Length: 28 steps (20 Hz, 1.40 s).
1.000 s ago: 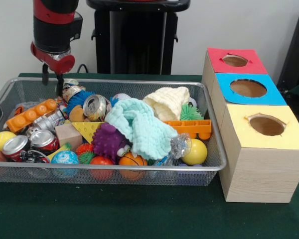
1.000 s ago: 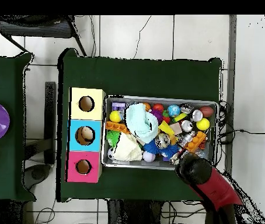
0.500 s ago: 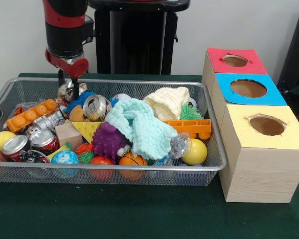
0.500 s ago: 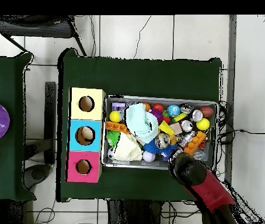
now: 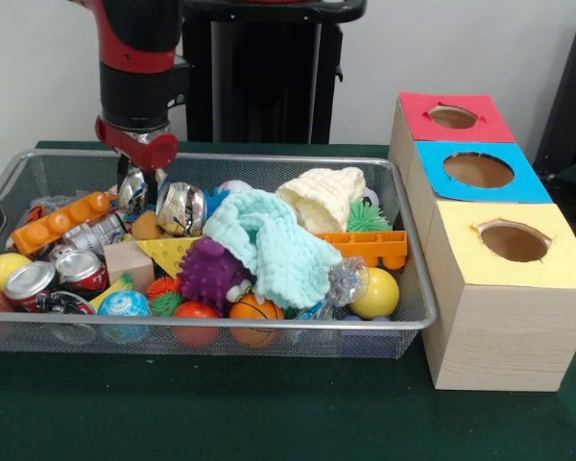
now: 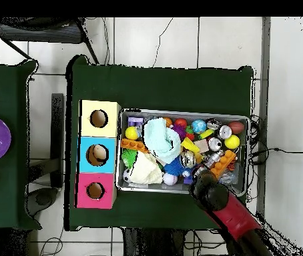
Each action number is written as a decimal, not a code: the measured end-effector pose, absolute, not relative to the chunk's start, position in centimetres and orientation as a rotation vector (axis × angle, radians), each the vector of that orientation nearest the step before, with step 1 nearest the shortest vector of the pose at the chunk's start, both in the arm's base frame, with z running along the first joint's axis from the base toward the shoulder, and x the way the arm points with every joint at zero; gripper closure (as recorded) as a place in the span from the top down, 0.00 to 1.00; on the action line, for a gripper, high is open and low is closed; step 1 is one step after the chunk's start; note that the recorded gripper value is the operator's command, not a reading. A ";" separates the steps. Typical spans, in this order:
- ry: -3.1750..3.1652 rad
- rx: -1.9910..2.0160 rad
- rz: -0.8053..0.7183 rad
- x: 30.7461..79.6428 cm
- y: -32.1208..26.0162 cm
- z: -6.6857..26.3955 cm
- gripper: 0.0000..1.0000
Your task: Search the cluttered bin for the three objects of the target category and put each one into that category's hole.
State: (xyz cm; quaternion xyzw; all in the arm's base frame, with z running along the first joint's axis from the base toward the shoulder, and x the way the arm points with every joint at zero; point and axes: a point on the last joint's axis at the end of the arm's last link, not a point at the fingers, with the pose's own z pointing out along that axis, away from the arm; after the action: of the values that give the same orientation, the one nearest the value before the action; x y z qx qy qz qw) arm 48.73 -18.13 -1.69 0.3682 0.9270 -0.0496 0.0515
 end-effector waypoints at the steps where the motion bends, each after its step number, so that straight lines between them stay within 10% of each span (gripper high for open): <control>1: 2.820 1.120 -0.152 48.7 -18.1 -1.7 1.00; 6: 2.826 1.101 -0.166 48.8 -17.6 -1.6 1.00; 7: 2.830 1.090 -0.174 48.8 -17.4 -1.5 0.00; 28: 2.791 1.026 -0.093 53.0 -15.2 6.1 0.00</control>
State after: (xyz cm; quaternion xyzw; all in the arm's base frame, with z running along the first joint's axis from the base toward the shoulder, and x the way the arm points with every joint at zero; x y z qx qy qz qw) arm 52.95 -15.24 6.07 0.3437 0.9349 -0.0311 0.0829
